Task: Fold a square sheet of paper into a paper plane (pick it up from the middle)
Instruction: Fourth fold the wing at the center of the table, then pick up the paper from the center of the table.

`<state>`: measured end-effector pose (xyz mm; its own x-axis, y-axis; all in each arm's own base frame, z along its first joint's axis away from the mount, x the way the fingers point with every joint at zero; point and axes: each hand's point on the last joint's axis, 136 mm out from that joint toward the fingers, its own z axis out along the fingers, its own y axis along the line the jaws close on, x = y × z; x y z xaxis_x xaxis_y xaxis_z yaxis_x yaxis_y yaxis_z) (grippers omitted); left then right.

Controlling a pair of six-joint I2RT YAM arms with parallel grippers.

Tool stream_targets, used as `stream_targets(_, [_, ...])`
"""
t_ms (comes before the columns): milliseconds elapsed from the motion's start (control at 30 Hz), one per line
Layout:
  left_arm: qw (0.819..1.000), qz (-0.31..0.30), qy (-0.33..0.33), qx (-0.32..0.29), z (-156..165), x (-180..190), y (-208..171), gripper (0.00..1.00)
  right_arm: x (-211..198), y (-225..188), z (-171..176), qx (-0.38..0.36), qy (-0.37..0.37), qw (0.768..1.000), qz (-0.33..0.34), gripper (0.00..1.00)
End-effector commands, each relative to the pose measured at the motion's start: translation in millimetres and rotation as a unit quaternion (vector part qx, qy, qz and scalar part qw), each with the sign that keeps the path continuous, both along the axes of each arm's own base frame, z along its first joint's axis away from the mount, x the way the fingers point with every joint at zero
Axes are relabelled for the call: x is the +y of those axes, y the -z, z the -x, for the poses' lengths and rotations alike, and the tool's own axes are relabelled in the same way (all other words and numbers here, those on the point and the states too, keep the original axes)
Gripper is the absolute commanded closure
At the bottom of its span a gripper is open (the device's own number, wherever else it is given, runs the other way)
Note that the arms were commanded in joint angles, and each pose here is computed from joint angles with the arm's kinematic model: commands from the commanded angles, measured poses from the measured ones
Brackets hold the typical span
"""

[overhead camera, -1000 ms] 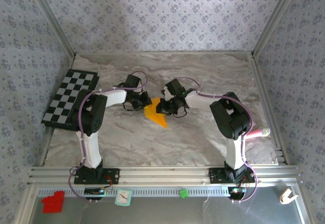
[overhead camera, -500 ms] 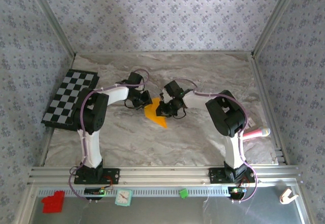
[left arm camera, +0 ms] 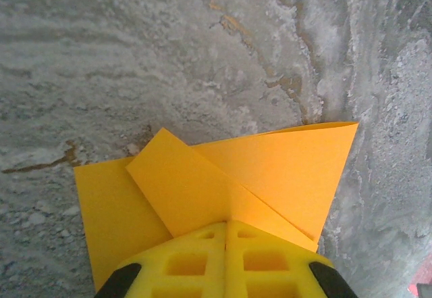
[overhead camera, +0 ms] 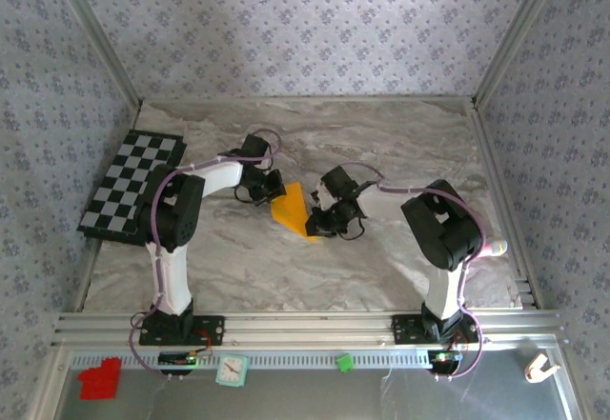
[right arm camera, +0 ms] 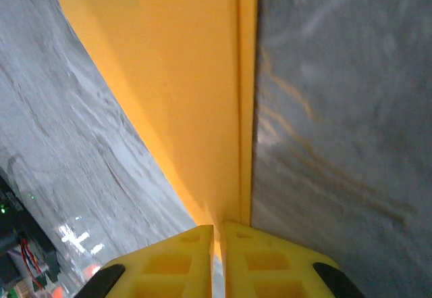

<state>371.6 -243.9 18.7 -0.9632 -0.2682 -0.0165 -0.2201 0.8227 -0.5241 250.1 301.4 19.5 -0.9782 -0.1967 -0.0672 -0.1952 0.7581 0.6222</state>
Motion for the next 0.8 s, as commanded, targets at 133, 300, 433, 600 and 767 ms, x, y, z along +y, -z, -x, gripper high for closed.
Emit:
stream_targets(133, [0.998,-0.042,0.008,0.042,21.7,13.0,22.0,0.89,-14.7,-12.2,11.3,-0.008,0.004,1.000,0.012,0.86])
stream_targets(300, [0.999,0.039,0.006,-0.027,3.2,-8.6,-44.6,0.75,-8.9,-43.4,-35.6,-0.086,0.064,0.993,-0.039,0.73])
stream_targets(433, [0.996,0.060,-0.032,-0.063,-2.9,3.6,-76.0,0.59,-2.4,-49.9,-64.4,-0.110,0.082,0.989,-0.056,0.65])
stream_targets(600, [0.990,0.085,-0.090,-0.074,0.5,32.0,-82.8,0.48,10.0,-42.7,-84.5,-0.108,0.064,0.990,-0.056,0.63])
stream_targets(767, [0.987,0.097,-0.111,-0.070,14.0,47.1,-81.6,0.43,20.6,-33.8,-90.3,-0.095,0.042,0.993,-0.064,0.62])
